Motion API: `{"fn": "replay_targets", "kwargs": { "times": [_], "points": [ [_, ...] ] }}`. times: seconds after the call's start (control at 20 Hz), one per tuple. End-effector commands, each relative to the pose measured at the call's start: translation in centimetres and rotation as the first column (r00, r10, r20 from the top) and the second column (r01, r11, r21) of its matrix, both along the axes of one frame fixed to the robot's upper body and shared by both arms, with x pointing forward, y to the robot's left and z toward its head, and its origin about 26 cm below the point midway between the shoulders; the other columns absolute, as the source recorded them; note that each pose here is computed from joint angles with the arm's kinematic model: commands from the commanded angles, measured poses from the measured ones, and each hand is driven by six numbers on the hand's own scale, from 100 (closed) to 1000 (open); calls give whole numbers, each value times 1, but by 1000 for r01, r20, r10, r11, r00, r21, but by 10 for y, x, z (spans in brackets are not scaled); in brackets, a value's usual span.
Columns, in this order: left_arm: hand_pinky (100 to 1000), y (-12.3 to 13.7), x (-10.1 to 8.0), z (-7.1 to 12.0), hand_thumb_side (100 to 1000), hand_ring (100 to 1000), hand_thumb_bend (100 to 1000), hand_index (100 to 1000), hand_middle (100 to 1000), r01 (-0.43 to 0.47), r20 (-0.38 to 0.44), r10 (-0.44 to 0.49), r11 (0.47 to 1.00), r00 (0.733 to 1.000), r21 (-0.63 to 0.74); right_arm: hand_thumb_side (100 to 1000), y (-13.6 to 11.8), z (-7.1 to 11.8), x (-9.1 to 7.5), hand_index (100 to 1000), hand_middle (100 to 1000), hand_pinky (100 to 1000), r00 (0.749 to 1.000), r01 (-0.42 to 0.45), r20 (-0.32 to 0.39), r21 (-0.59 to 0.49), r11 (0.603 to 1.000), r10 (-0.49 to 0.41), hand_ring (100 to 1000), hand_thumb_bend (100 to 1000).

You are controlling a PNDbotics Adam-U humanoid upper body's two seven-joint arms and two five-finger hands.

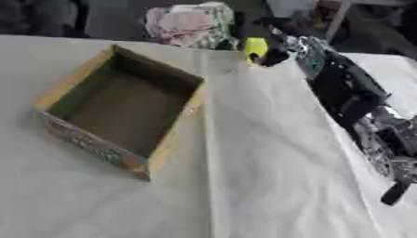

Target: Pick up objects on the table and place them in the box.

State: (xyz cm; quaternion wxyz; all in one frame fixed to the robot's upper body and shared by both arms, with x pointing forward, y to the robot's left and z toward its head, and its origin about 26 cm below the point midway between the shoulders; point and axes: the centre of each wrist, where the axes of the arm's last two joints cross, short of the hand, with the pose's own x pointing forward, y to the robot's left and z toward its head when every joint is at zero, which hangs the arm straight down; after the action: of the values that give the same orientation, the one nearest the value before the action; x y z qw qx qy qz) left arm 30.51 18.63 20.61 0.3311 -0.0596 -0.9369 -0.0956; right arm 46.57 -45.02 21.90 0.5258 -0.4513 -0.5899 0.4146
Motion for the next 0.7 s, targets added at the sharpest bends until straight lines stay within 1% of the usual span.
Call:
{"fn": "replay_targets", "kwargs": {
  "times": [0.05, 0.4, 0.7],
  "points": [
    [517, 4, -2, 11, 851, 790, 403, 805, 767, -9, 55, 9, 1000, 998, 8, 173, -19, 27, -10, 1000, 996, 919, 996, 35, 79, 3, 999, -35, 981, 252],
    [517, 7, 0, 17, 844, 787, 410, 804, 765, -24, 94, 25, 1000, 995, -11, 175, -30, 34, -19, 1000, 990, 916, 992, 48, 117, 17, 999, -50, 977, 244],
    [516, 8, 0, 19, 846, 789, 410, 804, 764, -27, 97, 29, 999, 995, -28, 178, -35, 36, -22, 1000, 988, 915, 991, 55, 121, 19, 998, -57, 975, 235]
  ]
}}
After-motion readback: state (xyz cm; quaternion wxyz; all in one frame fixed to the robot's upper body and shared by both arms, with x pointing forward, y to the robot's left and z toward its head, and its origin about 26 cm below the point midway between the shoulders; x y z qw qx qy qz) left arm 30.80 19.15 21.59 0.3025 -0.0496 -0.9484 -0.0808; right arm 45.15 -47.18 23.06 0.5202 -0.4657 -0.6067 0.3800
